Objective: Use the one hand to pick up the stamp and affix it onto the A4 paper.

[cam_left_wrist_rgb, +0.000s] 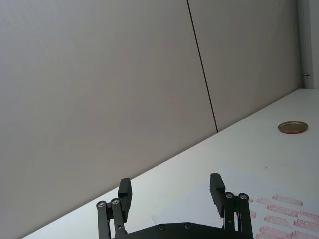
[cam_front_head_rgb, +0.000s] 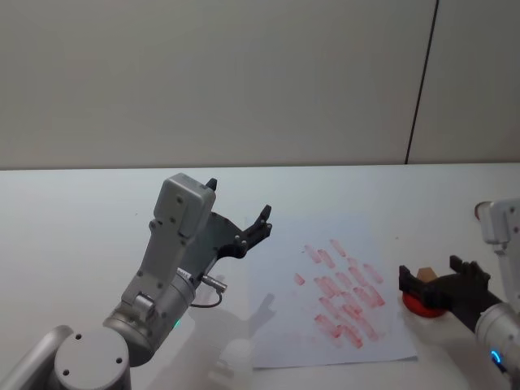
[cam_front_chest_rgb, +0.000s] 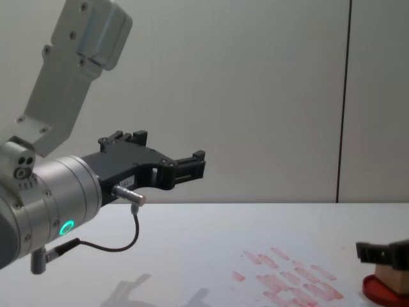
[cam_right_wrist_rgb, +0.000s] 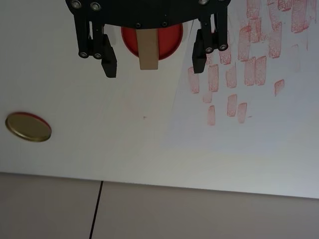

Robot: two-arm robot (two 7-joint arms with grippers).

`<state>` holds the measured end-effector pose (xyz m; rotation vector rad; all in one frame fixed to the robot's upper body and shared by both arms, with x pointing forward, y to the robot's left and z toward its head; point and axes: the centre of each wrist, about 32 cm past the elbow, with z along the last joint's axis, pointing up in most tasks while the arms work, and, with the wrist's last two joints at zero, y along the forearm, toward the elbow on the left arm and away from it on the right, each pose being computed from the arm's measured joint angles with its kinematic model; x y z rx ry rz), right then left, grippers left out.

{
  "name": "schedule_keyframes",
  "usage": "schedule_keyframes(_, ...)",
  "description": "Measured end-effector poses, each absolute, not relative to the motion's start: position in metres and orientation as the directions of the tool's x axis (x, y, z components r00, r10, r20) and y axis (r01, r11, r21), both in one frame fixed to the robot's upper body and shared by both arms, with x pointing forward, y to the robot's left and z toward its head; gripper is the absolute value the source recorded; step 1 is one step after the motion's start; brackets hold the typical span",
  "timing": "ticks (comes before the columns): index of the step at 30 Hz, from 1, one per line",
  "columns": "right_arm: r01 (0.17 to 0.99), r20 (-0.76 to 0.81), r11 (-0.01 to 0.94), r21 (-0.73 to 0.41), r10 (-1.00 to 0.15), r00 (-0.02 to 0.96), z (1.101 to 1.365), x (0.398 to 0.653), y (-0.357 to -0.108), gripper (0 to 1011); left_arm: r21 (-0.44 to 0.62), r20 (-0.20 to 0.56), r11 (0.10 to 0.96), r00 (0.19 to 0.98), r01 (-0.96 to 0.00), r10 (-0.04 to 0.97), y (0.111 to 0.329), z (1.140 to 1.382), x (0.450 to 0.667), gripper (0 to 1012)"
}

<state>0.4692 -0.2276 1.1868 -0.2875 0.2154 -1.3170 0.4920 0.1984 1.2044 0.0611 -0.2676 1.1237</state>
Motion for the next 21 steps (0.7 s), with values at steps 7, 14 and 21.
schedule_keyframes(7,0.943,0.068,0.210,-0.257,-0.970,0.234,1.194,0.459,-0.227,1001,-0.086,0.242,0.434,0.404,-0.897,0.882,0.198,1.204,0.492,993)
schedule_keyframes(14,0.964,0.135,0.193,-0.182,-0.966,0.219,1.202,0.445,-0.228,1001,-0.086,0.242,0.434,0.404,-0.897,0.882,0.198,1.204,0.492,993)
schedule_keyframes(21,0.973,0.176,0.185,-0.135,-0.962,0.207,1.207,0.435,-0.229,1001,-0.086,0.242,0.434,0.404,-0.897,0.882,0.198,1.204,0.492,993)
